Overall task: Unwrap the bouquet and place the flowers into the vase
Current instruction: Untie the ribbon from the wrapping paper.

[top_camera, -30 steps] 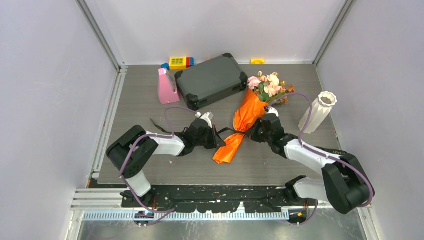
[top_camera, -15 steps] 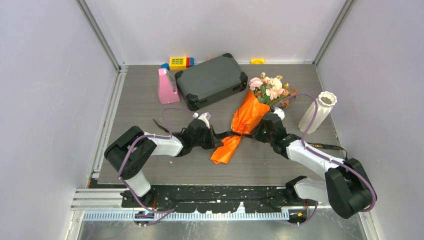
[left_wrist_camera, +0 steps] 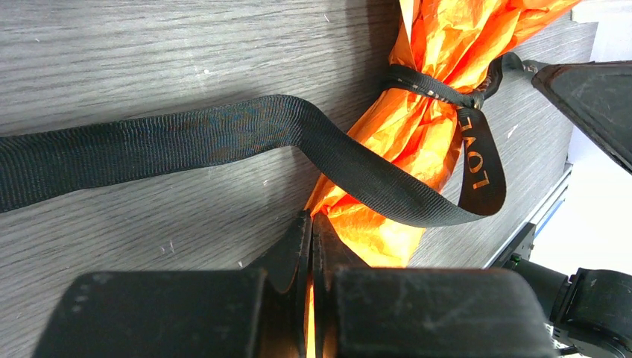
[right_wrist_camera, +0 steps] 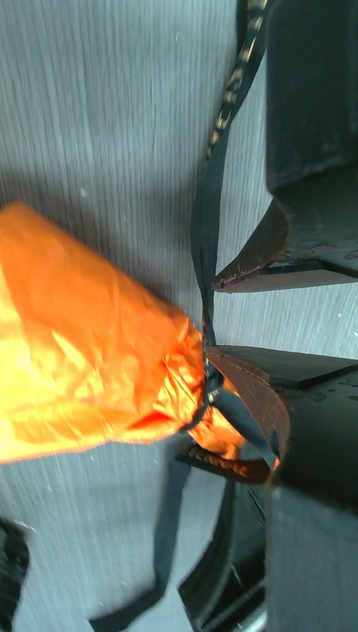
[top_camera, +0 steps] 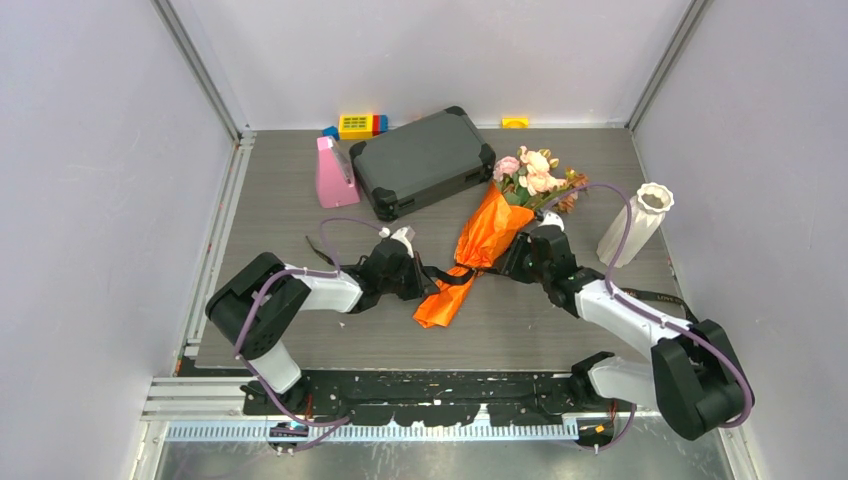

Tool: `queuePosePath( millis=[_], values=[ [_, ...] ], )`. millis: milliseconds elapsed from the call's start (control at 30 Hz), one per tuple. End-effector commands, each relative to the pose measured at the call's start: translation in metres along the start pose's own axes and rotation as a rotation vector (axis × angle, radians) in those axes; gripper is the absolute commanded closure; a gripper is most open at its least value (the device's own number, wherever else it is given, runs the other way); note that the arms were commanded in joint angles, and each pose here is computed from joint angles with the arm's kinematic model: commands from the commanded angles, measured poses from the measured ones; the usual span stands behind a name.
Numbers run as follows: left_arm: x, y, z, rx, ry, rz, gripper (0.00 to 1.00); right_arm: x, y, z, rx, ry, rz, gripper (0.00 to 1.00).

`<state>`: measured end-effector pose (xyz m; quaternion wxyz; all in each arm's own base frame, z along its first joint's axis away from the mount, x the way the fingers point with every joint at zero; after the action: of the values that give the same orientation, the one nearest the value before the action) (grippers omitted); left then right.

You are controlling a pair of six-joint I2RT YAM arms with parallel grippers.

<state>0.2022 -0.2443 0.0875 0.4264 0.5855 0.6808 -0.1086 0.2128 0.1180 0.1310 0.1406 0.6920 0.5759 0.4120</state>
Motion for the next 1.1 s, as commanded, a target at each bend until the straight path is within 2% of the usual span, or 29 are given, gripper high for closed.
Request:
queuePosePath(
  millis=[0,233,667,1067],
  values=[
    [0.005,0.001,-0.004,-0.003,0.048,0.025,1.0,0.02,0.006,0.001,0.022,0.226,-0.059,0.62],
    [0.005,0.002,-0.002,0.003,0.04,0.023,1.0,0.032,0.009,0.013,0.07,0.283,-0.098,0.69],
    [0.006,0.004,-0.002,0.005,0.04,0.021,1.0,0.039,0.007,0.022,0.108,0.315,-0.121,0.69],
    [0.007,0.004,-0.003,0.004,0.042,0.023,1.0,0.044,-0.002,0.034,0.145,0.335,-0.126,0.74]
  ],
)
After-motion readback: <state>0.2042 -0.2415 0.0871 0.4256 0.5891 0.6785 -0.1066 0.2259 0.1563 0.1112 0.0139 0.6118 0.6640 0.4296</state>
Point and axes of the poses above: each gripper's point midway between its finger pads, its own z axis out along the fingers, its own x axis along the line the jaws close on, y = z × x, the point moved 10 cm from there along -z, back along the fingers, and after that the axes turned 5 degrees about -z, right-handed, at the moved point
